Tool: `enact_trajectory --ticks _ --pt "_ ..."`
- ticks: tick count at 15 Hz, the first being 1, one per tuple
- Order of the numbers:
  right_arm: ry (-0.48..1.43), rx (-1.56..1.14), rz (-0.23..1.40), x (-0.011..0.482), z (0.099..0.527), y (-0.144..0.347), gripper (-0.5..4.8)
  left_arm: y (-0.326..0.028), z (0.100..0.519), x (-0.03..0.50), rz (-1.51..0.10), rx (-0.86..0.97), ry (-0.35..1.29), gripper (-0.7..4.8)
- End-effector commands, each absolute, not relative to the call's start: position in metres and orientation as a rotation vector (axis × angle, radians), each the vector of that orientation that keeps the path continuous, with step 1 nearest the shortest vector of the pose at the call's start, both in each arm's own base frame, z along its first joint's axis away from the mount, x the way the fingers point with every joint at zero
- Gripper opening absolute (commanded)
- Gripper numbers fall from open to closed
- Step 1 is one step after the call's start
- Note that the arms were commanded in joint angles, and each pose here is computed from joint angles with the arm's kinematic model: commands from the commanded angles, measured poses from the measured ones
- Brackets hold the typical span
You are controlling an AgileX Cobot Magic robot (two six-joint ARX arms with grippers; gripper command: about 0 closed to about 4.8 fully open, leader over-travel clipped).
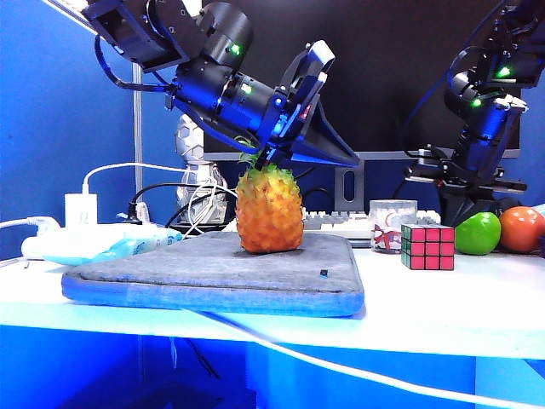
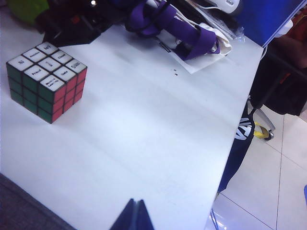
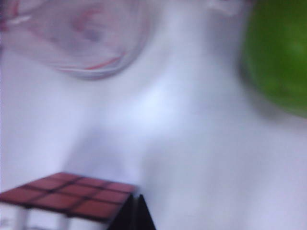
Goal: Rotate the Rubik's Cube so that its red face is facing towards you.
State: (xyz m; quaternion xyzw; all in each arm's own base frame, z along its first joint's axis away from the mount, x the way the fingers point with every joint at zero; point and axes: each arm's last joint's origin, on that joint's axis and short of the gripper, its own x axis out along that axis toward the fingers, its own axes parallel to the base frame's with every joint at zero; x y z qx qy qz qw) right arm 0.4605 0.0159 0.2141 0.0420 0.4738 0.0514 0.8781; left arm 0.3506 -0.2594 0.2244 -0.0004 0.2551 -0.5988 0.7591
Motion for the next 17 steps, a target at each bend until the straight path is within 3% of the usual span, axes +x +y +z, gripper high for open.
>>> enact_trajectory --ticks 1,6,10,12,14,17 --pt "0.963 0.06 0.047 0.456 0.23 0.013 -0.06 -0.259 0.226 0.351 -1.301 0.003 0.545 -0.04" --pt "0.928 0.055 0.048 0.4 0.289 0.014 -0.06 -0.256 0.238 0.349 -1.178 0.043 0.526 -0.04" --pt "0.889 0.113 0.021 0.313 0.292 0.011 -0.06 -0.253 0.265 0.334 -1.172 0.055 0.504 -0.04" --pt "0.839 0.122 0.023 0.273 0.294 0.01 -0.06 -0.26 0.267 0.323 -1.09 0.11 0.521 -0.04" --pt "0.77 0.199 0.042 0.233 0.306 0.01 -0.06 -0.272 0.266 0.287 -0.949 0.219 0.525 -0.04" --pt "0.711 0.197 0.111 0.209 0.323 0.025 -0.06 -0.275 0.277 0.231 -0.922 0.307 0.467 -0.04"
